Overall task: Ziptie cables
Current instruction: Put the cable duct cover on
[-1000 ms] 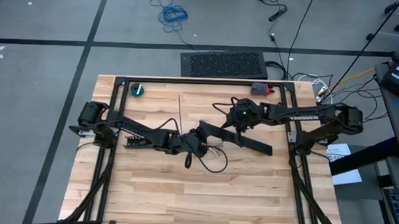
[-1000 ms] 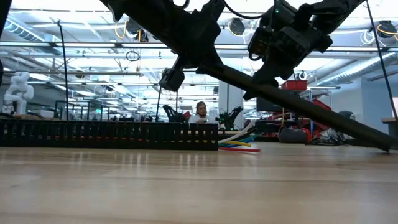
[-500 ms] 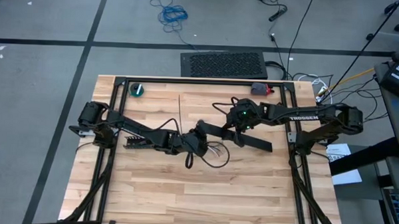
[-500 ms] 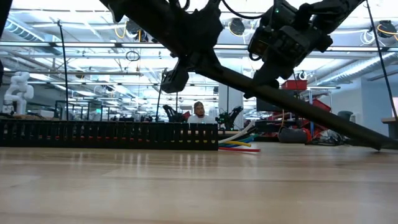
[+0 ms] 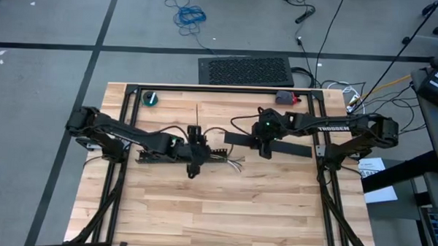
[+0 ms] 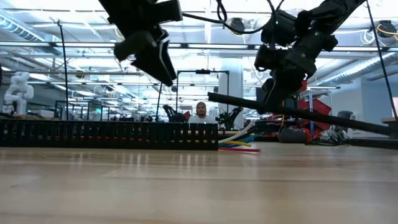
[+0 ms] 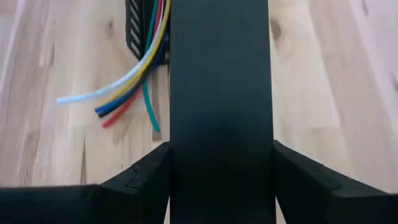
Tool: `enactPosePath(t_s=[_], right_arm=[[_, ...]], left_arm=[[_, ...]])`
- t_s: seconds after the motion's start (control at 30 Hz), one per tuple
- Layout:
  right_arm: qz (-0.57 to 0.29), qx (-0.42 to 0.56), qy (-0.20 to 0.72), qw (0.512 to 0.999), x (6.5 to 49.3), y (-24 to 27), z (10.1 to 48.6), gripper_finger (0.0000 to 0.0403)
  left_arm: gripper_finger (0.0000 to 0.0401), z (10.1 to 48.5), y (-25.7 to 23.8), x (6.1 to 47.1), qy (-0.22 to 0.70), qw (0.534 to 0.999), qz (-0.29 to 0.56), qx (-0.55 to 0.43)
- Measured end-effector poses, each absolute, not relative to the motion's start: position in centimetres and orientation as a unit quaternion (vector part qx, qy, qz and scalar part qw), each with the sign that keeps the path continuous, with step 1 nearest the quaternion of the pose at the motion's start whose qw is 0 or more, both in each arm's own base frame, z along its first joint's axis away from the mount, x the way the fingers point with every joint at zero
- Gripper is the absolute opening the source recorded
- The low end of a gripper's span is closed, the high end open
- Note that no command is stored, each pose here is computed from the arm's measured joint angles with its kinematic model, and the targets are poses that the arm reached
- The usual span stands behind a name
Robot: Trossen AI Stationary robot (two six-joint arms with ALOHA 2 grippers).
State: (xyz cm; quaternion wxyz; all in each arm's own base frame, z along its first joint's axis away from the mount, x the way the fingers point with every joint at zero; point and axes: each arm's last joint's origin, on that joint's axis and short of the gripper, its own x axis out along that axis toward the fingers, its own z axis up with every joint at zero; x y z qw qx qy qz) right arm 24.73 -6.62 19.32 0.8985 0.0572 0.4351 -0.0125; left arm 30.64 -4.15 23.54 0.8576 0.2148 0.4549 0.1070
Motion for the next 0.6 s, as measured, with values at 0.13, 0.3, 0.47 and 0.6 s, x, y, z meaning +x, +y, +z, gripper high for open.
enactPosePath(t_s=[0.13,0.3,0.47,0.6], right_arm=[[0.006,0.05,0.428,0.902,25.1,-5.5,19.4,0.0221],[0.014,0.022,0.433,0.901,25.5,-3.5,19.4,0.0221],[0.024,0.019,0.438,0.898,25.6,-2.2,19.4,0.0221],[0.016,-0.004,0.448,0.894,25.8,-1.5,19.0,0.0221]], left_arm=[[0.0265,22.5,-4.3,31.8,0.448,0.875,0.065,0.171],[0.028,19.5,-4.2,34.0,0.455,0.879,0.004,0.146],[0.0286,17.7,-2.8,34.5,0.483,0.867,0.02,0.122],[0.0286,17.1,-1.6,34.8,0.491,0.864,0.035,0.101]])
